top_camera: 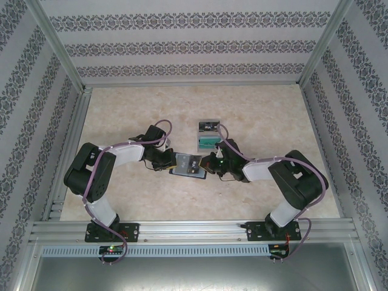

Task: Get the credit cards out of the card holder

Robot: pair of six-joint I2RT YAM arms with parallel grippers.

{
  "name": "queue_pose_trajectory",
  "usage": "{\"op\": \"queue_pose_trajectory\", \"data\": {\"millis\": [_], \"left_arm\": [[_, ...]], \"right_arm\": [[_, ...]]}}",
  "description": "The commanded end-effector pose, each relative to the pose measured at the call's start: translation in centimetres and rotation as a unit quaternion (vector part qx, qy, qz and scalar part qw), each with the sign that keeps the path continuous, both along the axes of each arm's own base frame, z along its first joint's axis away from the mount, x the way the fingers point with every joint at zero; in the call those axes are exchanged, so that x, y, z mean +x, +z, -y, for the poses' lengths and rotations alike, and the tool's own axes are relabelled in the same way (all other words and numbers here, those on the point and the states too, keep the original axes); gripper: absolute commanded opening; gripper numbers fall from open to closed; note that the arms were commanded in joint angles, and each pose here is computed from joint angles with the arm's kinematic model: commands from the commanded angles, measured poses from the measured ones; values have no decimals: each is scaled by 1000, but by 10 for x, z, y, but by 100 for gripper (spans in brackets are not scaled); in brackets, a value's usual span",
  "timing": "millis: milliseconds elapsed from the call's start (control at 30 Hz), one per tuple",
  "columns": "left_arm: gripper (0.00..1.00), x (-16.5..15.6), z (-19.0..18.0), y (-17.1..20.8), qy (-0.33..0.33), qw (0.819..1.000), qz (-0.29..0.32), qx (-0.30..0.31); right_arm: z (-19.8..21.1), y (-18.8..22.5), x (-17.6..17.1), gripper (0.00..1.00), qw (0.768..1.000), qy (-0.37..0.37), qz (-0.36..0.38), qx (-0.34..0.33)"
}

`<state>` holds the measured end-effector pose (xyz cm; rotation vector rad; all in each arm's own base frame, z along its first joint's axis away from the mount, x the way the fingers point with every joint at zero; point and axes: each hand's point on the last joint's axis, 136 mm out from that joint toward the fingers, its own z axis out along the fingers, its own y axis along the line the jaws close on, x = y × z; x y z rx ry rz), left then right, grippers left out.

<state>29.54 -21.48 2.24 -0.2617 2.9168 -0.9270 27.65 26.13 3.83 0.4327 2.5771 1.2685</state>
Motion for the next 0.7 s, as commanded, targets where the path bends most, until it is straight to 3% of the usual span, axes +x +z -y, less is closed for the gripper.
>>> {"op": "queue_pose_trajectory", "data": {"millis": [0, 267, 500, 600, 667], "left_arm": [[6, -19, -18, -25, 3, 997, -50, 50], [9, -8, -9, -6, -5, 999, -25, 28], [15, 10, -1, 36, -8, 1000, 24, 5], [26, 17, -1, 55, -4, 999, 46, -4], [41, 20, -1, 67, 2, 998, 60, -12]], "right_arm": [[17, 4, -5, 0, 1000, -1, 3, -11], [39, 57, -11, 0, 996, 32, 69, -39], [56, 113, -4, 0, 975, 87, 152, -137], [65, 134, 5, 0, 959, 105, 186, -186], [70, 147, 12, 0, 943, 123, 217, -220]]}}
